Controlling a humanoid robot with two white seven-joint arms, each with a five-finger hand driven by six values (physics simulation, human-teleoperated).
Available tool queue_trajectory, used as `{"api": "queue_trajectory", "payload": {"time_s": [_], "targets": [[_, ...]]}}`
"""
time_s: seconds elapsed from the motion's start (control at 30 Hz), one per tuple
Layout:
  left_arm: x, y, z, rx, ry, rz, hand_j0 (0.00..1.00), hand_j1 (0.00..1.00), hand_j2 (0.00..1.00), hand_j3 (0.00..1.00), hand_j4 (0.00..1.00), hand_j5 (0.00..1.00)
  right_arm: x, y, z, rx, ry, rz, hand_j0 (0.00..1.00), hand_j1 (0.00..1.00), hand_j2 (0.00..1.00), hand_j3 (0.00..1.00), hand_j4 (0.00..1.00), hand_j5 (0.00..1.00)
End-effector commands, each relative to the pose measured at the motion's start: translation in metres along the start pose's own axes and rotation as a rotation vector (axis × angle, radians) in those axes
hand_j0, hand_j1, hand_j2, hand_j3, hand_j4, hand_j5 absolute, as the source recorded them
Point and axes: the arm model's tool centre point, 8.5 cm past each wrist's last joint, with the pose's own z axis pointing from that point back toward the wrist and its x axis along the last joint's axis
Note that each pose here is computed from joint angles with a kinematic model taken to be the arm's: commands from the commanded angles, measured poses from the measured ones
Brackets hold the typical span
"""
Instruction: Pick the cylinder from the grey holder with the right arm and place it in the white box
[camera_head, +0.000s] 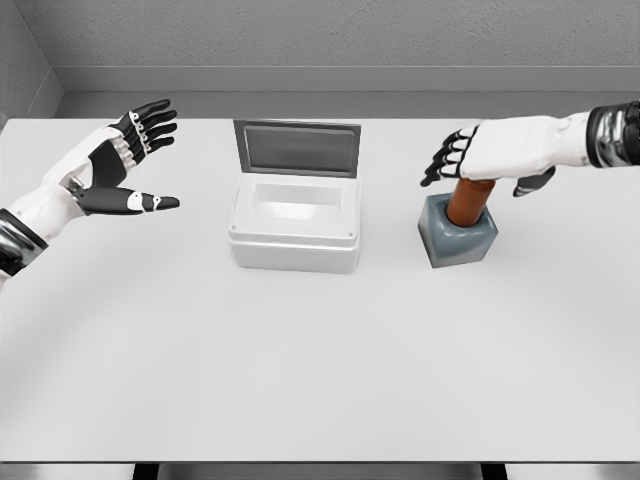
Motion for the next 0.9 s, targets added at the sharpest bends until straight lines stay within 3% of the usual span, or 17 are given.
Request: {"api": "queue_trajectory", "payload": {"time_s": [0.0,0.23,0.37,0.63,0.77,0.8,0.87], "targets": [[0.0,-0.001,-0.001,0.001,-0.004,0.007,1.0,1.0,1.0,1.0,1.0,1.0,-0.001,0.003,-0.002,0.012,0.006,0.0,1.0,1.0,1.0,1.0,1.0,1.0],[-0.001,-0.004,-0.003,-0.002,-0.01,0.018,1.0,1.0,1.0,1.0,1.0,1.0,0.005,0.0,-0.022,0.015,-0.018,0.019,1.0,1.0,1.0,1.0,1.0,1.0],[-0.001,-0.004,-0.003,-0.001,-0.011,0.021,1.0,1.0,1.0,1.0,1.0,1.0,0.007,-0.002,-0.024,0.01,-0.023,0.022,0.82,0.82,0.82,0.82,0.82,0.82],[-0.003,-0.002,-0.003,0.002,-0.007,0.023,1.0,1.0,1.0,1.0,1.0,1.0,0.008,0.008,-0.028,0.052,-0.02,0.035,0.79,0.79,0.79,0.79,0.79,0.79],[-0.002,-0.002,-0.003,0.004,-0.008,0.022,1.0,1.0,1.0,1.0,1.0,1.0,0.006,0.01,-0.027,0.055,-0.015,0.031,0.71,0.71,0.71,0.71,0.71,0.71],[-0.003,-0.002,-0.003,0.003,-0.005,0.022,1.0,1.0,1.0,1.0,1.0,1.0,0.004,0.011,-0.027,0.058,-0.011,0.028,0.64,0.64,0.64,0.64,0.64,0.64],[-0.002,-0.001,-0.003,0.004,-0.007,0.02,1.0,1.0,1.0,1.0,1.0,1.0,0.003,0.011,-0.026,0.059,-0.006,0.025,0.64,0.64,0.64,0.64,0.64,0.64]]}}
